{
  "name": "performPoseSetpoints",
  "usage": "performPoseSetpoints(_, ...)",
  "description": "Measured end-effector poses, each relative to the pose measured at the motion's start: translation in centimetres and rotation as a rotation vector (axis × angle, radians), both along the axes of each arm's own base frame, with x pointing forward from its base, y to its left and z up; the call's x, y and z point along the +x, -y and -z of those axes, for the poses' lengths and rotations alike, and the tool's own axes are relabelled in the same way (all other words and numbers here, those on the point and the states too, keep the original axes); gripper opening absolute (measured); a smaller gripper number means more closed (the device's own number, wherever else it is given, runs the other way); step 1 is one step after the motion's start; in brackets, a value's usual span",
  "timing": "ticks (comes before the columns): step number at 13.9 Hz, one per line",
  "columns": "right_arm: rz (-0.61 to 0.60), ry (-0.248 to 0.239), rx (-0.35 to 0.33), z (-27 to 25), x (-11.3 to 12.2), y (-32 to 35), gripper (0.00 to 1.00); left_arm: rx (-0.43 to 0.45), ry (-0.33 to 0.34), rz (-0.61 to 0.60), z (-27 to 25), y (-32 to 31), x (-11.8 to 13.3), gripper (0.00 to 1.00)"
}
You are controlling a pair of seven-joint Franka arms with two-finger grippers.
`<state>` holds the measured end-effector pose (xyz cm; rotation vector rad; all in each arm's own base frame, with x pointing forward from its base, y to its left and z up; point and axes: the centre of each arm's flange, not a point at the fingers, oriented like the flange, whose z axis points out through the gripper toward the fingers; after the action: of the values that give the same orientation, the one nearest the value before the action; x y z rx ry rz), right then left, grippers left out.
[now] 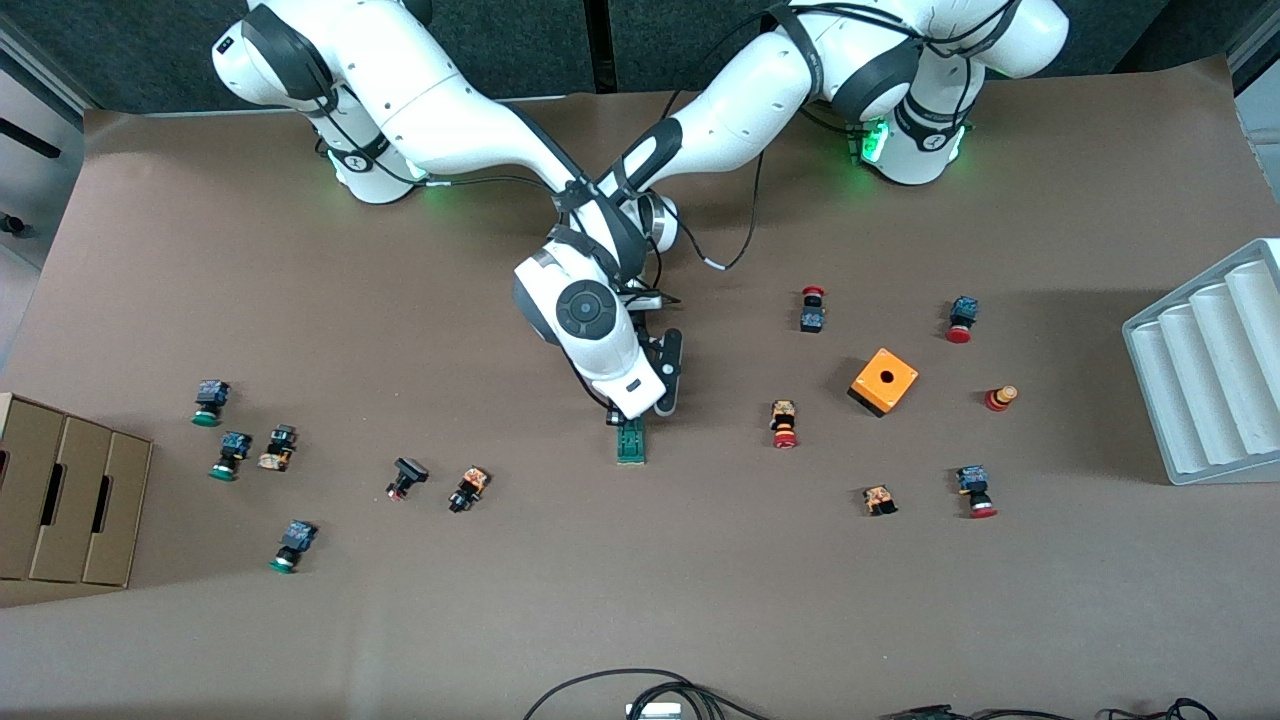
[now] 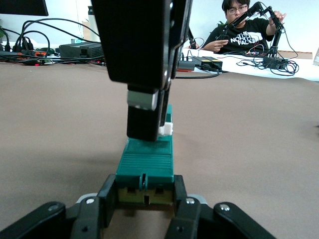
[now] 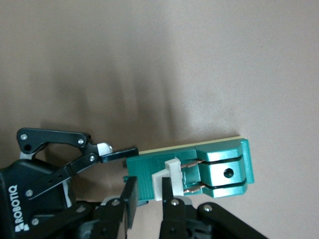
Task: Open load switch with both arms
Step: 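Press the white handle down onto the switch contacts with the right gripper, then open both grippers and lift them away from the switch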
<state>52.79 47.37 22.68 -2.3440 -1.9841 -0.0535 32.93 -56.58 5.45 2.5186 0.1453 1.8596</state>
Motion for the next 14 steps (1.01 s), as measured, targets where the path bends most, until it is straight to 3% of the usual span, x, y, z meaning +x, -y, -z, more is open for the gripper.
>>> performPoseSetpoints(10,0.013,0.005,0.004,0.15,-0.12,-0.25,0.28,0.000,0.000,0.000,0.00,0.00,0.00,0.49)
performPoseSetpoints(14,0.014,0.004,0.004,0.15,-0.16,-0.26,0.37,0.000,0.000,0.000,0.00,0.00,0.00,0.49)
